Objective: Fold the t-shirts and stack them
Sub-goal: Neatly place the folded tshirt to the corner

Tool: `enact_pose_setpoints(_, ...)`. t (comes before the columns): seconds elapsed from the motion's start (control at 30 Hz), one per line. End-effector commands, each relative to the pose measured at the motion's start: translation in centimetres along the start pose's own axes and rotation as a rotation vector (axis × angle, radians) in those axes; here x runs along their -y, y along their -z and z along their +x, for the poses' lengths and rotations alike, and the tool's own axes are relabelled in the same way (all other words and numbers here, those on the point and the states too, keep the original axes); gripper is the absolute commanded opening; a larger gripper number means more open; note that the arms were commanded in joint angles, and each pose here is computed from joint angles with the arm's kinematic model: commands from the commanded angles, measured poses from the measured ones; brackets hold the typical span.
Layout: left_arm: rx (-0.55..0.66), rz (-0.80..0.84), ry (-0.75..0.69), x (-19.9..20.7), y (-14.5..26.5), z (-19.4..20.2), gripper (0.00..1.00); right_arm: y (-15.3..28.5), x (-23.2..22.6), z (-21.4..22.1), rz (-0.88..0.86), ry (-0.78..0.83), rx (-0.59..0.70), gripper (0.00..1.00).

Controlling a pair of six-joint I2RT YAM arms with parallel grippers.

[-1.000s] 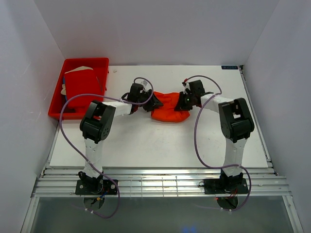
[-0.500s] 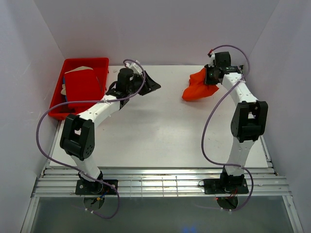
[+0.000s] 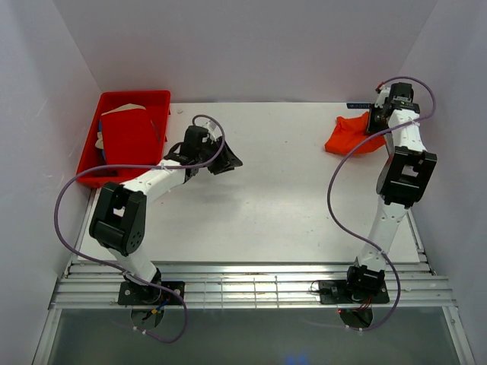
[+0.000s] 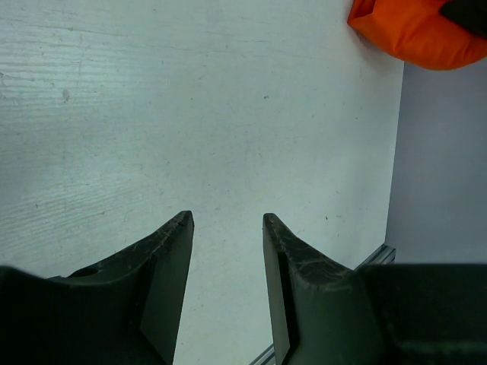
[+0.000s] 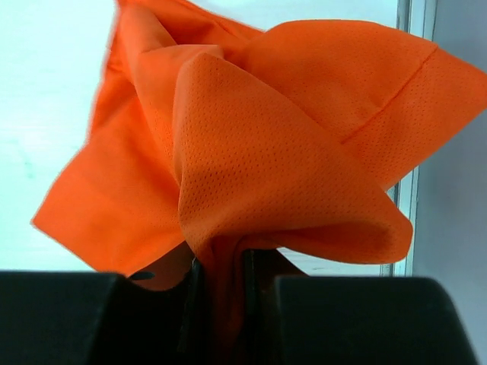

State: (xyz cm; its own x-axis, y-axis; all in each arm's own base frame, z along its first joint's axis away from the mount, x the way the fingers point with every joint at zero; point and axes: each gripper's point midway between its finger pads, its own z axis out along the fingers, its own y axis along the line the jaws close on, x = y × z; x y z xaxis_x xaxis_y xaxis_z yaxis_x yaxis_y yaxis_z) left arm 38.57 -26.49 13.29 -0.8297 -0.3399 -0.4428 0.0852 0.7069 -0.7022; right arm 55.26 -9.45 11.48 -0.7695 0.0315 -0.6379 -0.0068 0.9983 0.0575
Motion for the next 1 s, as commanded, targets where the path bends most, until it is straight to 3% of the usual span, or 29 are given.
enact_pose_setpoints(0.0, 0.052, 0.006, -0.044, 1.3, 2.3, -1.3, 0.52, -0.1, 0.9, -0.1, -0.074, -0.003, 0.004, 0.08)
enact_pose_setpoints(0.27, 0.051, -0.047, -0.05, 0.3, 2.7, -1.2, 0.51, -1.8, 3.0, 0.2, -0.092, -0.043, 0.011, 0.12)
enact_pose_setpoints(0.3, 0.049, -0.051, -0.049, 0.2, 2.8, -1.1, 0.51, -1.7, 3.0, 0.0, -0.091, -0.047, 0.017, 0.33)
enact_pose_setpoints(0.33, 0.052, -0.051, -0.051, 0.2, 2.8, -1.1, 0.53, -1.5, 3.0, -0.2, -0.092, -0.059, 0.023, 0.44)
enact_pose_setpoints(0.4, 0.051, -0.061, -0.049, 0.0, 2.9, -1.1, 0.61, -1.2, 2.6, -0.3, -0.095, -0.066, 0.025, 0.53)
enact_pose_setpoints(0.43, 0.054, -0.061, -0.049, 0.0, 2.9, -1.1, 0.71, -0.4, 2.3, -1.0, -0.086, -0.056, 0.041, 0.54)
enact_pose_setpoints(0.53, 0.065, -0.068, -0.054, 0.0, 3.0, -1.4, 0.84, 2.9, 1.7, -3.7, -0.026, -0.033, 0.112, 0.53)
enact_pose_setpoints(0.6, 0.074, -0.076, -0.059, 0.0, 3.1, -1.6, 0.86, 5.3, 1.1, -5.4, 0.02, -0.019, 0.162, 0.58)
enact_pose_setpoints(0.77, 0.084, -0.075, -0.069, 0.2, 3.3, -1.9, 0.88, 12.7, -3.2, -8.6, 0.093, 0.084, 0.297, 0.61)
enact_pose_setpoints(0.97, 0.106, -0.062, -0.081, 0.7, 4.2, -2.2, 0.88, 18.2, -7.4, -9.5, 0.042, 0.108, 0.372, 0.65)
